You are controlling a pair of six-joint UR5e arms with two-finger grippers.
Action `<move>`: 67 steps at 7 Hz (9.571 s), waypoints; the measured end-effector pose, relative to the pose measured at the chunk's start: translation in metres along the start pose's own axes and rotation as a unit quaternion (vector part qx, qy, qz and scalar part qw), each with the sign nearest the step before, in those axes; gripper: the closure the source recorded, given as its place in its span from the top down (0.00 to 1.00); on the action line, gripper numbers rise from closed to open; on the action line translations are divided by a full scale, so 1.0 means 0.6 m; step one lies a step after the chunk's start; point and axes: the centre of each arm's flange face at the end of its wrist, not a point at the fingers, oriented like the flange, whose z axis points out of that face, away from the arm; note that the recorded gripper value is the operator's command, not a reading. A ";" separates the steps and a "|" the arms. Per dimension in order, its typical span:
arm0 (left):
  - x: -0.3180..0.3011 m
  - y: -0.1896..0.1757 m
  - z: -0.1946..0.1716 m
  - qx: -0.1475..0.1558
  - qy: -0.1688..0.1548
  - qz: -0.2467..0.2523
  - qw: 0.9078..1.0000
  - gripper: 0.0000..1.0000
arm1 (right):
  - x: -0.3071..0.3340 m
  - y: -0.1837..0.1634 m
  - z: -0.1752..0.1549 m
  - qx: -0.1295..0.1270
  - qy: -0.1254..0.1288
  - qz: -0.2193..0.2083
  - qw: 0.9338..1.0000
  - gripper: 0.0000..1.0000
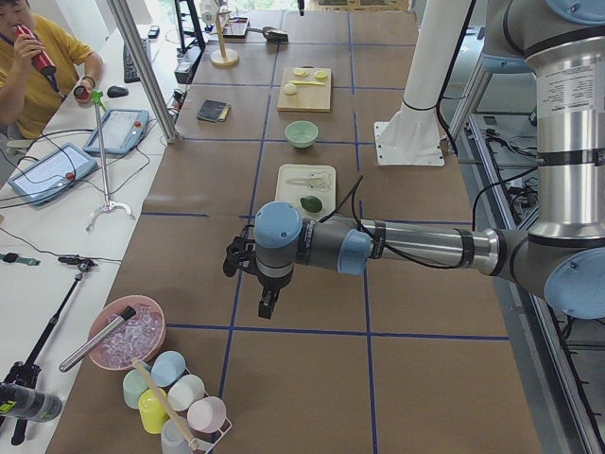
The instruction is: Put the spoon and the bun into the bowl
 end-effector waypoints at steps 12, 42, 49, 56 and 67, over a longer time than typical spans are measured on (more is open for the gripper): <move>0.350 -0.082 0.083 0.045 0.165 -0.001 0.985 1.00 | -0.039 -0.007 -0.011 0.026 -0.047 -0.024 0.998 1.00; 1.047 -0.251 0.264 0.093 0.178 -0.102 0.974 0.92 | -0.546 -0.071 0.039 0.063 -0.078 0.089 0.991 0.96; 0.915 -0.254 0.208 0.129 0.161 -0.089 0.974 0.92 | -0.769 -0.181 0.215 0.127 0.021 0.103 0.986 0.93; 0.915 -0.252 0.210 0.130 0.161 -0.090 0.974 0.93 | -0.714 -0.165 0.211 0.125 0.034 0.119 0.984 0.93; 0.893 -0.229 0.166 0.135 0.176 -0.084 0.972 0.93 | -0.816 -0.140 0.151 0.138 -0.021 0.109 0.984 0.22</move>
